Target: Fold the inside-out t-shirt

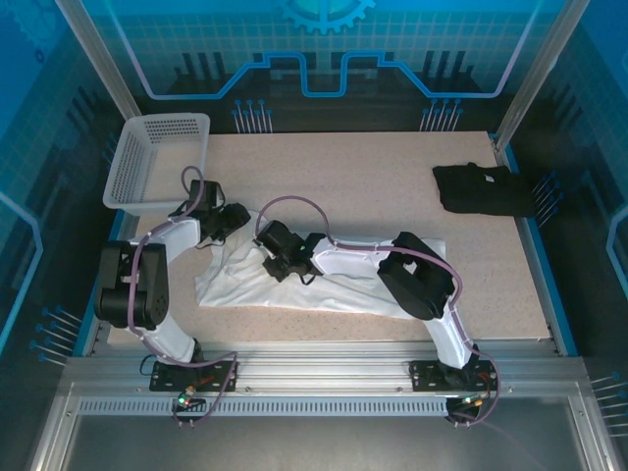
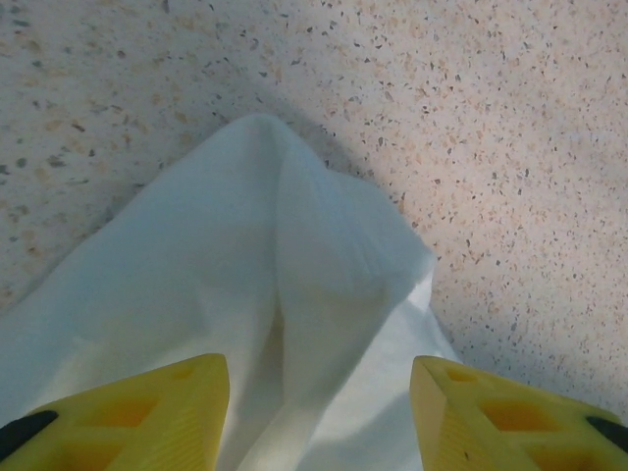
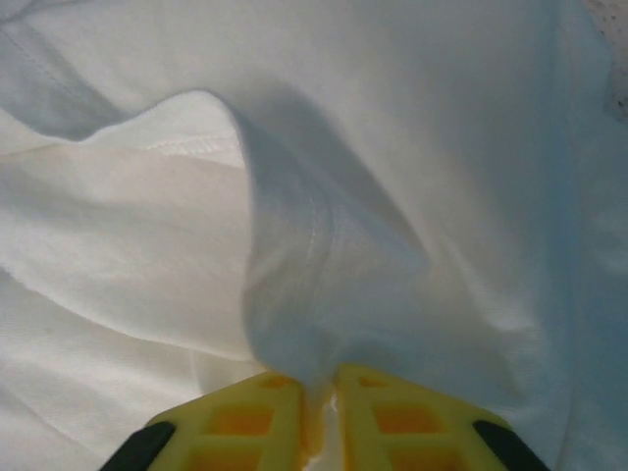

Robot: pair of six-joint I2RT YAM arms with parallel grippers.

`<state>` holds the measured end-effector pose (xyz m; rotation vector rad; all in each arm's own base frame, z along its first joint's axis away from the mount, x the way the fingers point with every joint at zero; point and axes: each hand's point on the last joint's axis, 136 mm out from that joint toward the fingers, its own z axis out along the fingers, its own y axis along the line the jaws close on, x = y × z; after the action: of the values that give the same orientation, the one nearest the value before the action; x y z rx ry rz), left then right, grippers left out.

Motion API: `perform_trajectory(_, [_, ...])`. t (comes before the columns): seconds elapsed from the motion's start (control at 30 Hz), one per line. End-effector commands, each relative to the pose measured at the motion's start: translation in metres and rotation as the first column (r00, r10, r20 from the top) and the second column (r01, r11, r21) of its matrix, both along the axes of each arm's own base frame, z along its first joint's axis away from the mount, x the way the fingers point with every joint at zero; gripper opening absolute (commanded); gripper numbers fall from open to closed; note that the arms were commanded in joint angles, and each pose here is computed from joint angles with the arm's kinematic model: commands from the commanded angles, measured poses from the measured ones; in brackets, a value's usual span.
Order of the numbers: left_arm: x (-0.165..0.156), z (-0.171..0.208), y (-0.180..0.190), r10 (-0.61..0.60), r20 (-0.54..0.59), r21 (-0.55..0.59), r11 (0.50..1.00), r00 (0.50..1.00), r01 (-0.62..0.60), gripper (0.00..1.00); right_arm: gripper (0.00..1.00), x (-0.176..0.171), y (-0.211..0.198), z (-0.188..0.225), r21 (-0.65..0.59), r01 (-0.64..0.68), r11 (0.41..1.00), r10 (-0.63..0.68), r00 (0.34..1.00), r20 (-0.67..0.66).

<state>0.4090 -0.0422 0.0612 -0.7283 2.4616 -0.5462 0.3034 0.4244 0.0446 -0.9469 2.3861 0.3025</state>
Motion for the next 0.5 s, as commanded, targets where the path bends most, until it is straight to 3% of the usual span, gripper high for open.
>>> perform_trajectory(0.0, [0.015, 0.004, -0.008, -0.056, 0.016, -0.017, 0.998, 0.998, 0.056, 0.5, 0.11, 0.001, -0.003, 0.021, 0.022, 0.009, 1.0, -0.009, 1.0, 0.029])
perform_trajectory(0.13, [0.024, -0.007, -0.011, -0.072, -0.012, -0.026, 0.997, 0.997, 0.071, 0.4, 0.04, 0.0, -0.006, 0.027, 0.033, 0.015, 0.999, -0.016, 0.999, 0.029])
perform_trajectory(0.23, [0.027, -0.01, -0.009, -0.079, -0.022, -0.01, 0.997, 0.997, 0.079, 0.26, 0.0, -0.002, -0.009, 0.039, 0.055, 0.015, 0.998, -0.017, 0.999, 0.038])
perform_trajectory(0.37, [0.026, -0.009, -0.002, -0.07, -0.024, -0.005, 0.998, 0.997, 0.07, 0.08, 0.0, -0.01, -0.018, 0.054, 0.094, 0.013, 0.995, -0.016, 0.999, 0.032])
perform_trajectory(0.47, [0.022, -0.003, 0.004, -0.062, -0.025, -0.001, 0.998, 0.998, 0.062, 0.01, 0.0, -0.019, -0.025, 0.058, 0.12, 0.013, 0.993, -0.014, 1.0, 0.007])
